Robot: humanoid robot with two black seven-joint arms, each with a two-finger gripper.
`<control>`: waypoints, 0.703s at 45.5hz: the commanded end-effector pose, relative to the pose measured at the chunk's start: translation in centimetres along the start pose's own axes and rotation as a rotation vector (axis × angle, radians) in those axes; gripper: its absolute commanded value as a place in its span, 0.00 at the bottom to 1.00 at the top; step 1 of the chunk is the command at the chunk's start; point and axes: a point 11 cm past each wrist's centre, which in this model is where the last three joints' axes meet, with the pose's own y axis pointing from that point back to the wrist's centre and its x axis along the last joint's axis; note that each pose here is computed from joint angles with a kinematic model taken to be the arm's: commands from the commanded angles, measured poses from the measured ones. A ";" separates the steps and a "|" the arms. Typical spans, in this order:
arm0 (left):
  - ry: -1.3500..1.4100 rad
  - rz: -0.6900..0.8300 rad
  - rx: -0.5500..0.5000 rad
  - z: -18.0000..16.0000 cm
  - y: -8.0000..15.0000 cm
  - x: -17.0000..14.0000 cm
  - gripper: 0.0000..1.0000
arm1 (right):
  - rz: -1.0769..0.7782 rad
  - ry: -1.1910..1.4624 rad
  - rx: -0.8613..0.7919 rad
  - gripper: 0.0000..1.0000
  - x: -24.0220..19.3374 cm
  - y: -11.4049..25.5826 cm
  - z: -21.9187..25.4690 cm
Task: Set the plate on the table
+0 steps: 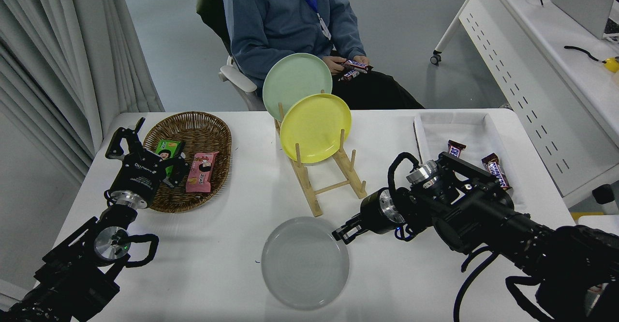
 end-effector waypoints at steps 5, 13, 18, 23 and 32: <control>0.001 0.000 0.000 0.0 0.0 0.0 1.00 | 0.017 -0.018 0.016 0.00 0.6 -0.3 -0.6; -0.001 -0.001 0.000 0.0 0.0 0.0 1.00 | 0.028 -0.020 0.016 0.00 1.0 -0.6 -0.6; 0.001 0.000 0.000 0.0 0.0 0.0 1.00 | 0.028 -0.020 0.016 0.00 1.0 -0.6 -0.6; -0.001 0.001 0.001 0.0 0.0 0.0 1.00 | 0.021 -0.023 0.015 0.24 0.9 -0.5 -0.6; 0.001 0.000 0.000 0.0 0.0 0.0 1.00 | -0.014 -0.024 0.008 0.99 -0.2 0.2 -0.5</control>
